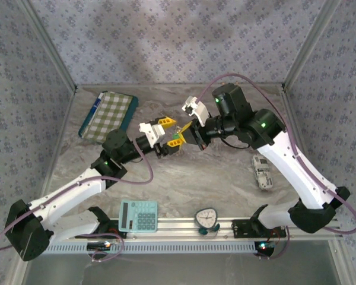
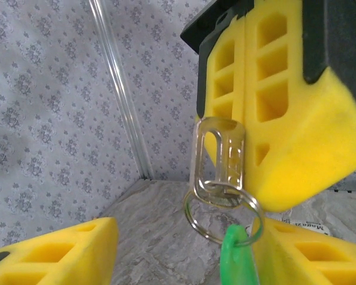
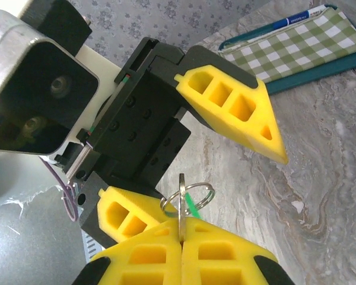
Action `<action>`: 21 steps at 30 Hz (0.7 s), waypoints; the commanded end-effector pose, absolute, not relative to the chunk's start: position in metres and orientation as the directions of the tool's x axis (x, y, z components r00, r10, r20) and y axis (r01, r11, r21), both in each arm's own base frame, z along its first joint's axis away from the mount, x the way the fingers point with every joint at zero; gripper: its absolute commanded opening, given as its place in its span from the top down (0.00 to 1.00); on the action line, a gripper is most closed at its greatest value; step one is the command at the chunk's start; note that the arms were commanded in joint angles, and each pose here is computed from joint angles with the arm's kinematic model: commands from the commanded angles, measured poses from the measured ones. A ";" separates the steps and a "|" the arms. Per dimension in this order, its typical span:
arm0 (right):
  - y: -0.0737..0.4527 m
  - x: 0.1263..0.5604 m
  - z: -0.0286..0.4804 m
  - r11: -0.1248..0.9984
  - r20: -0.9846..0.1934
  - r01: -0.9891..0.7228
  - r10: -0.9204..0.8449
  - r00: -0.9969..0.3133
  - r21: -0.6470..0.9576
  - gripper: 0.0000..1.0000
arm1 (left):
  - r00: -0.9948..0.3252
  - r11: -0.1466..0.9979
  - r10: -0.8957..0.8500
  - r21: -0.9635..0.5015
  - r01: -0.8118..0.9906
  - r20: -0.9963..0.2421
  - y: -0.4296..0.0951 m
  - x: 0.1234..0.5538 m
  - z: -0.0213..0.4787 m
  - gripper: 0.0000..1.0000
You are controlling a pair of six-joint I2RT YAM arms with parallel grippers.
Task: Remove the keys from the keyring
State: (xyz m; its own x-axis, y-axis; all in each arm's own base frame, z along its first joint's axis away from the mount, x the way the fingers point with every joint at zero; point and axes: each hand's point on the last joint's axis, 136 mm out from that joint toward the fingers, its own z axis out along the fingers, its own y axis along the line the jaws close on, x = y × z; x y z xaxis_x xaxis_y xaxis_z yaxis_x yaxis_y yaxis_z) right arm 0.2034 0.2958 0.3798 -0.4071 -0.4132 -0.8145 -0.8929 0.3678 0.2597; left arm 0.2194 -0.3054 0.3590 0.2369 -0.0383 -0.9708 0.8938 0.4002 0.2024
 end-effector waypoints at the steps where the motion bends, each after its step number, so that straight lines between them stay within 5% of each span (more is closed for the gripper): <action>1: 0.293 0.198 0.390 0.343 -0.834 -0.898 -0.380 -0.400 0.274 1.00 | 0.305 0.385 -0.087 0.250 0.888 -0.948 -0.306 0.214 0.384 0.40; 14: 0.292 0.199 0.387 0.338 -0.830 -0.891 -0.364 -0.422 0.305 1.00 | 0.338 0.370 -0.115 0.276 0.887 -0.934 -0.311 0.214 0.396 0.41; 21: 0.291 0.201 0.389 0.338 -0.833 -0.887 -0.351 -0.428 0.313 1.00 | 0.348 0.356 -0.118 0.288 0.889 -0.930 -0.311 0.210 0.397 0.54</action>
